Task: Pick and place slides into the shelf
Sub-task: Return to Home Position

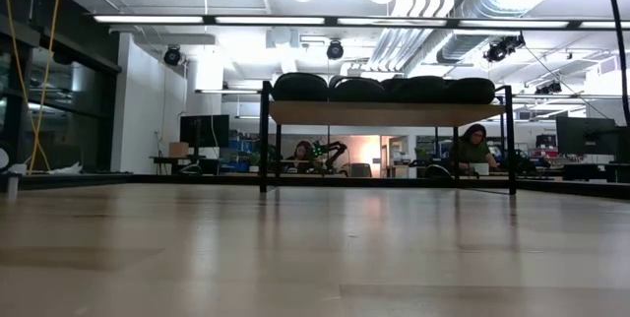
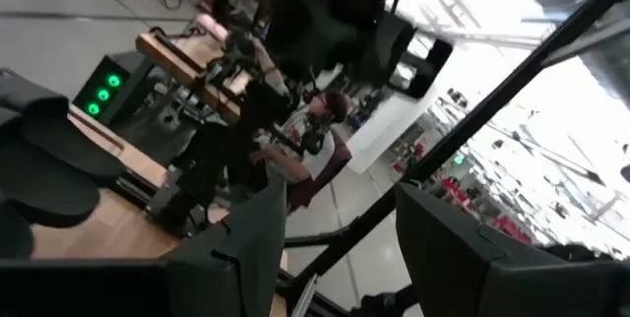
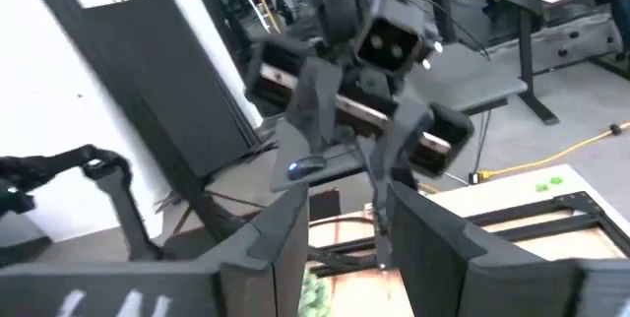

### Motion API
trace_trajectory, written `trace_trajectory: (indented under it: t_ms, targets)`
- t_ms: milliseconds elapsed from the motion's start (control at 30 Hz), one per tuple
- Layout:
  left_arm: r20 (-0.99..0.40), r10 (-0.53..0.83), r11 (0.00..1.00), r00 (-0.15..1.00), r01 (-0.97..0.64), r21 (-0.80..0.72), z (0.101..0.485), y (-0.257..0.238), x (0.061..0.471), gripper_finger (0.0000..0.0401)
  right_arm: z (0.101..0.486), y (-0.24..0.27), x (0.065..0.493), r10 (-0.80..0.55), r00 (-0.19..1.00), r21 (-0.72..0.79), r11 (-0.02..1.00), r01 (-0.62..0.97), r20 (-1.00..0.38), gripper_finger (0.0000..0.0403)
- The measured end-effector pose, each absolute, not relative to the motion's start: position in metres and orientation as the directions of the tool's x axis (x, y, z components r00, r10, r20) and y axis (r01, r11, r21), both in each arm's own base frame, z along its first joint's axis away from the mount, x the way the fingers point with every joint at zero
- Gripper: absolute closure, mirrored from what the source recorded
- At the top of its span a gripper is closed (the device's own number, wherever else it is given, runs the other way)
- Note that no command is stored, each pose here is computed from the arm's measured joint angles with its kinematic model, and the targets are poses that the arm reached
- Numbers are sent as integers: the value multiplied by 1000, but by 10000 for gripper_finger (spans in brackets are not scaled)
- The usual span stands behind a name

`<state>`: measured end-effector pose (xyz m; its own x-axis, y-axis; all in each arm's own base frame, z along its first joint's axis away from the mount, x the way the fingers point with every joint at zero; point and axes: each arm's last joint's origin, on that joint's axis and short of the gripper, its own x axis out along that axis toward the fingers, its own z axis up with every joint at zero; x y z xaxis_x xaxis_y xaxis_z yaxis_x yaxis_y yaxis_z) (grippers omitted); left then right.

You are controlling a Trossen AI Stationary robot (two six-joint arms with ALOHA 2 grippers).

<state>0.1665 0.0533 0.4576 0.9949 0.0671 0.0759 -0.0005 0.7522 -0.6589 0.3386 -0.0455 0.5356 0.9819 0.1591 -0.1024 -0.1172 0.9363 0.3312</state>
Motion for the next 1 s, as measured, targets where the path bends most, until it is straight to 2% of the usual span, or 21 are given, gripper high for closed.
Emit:
trace_trajectory:
  t_ms: [233, 433, 600, 733, 1000]
  targets:
    - [51, 5, 765, 999, 29, -643, 448, 34, 203, 224, 549, -21, 313, 218, 971, 321, 930, -177, -95, 273]
    - [63, 28, 769, 998, 19, -639, 448, 28, 209, 224, 556, 3, 305, 210, 975, 273, 944, -184, -69, 273]
    - [77, 29, 787, 997, 25, -617, 457, 26, 196, 224, 561, 23, 303, 213, 977, 260, 945, -198, -28, 273]
    - [76, 31, 837, 997, 16, -548, 477, 24, 184, 224, 567, 37, 300, 240, 970, 205, 949, -240, 28, 273]
    - [-19, 59, 923, 998, -61, -380, 506, 22, 161, 224, 581, 39, 293, 90, 985, 208, 971, -119, 146, 273]
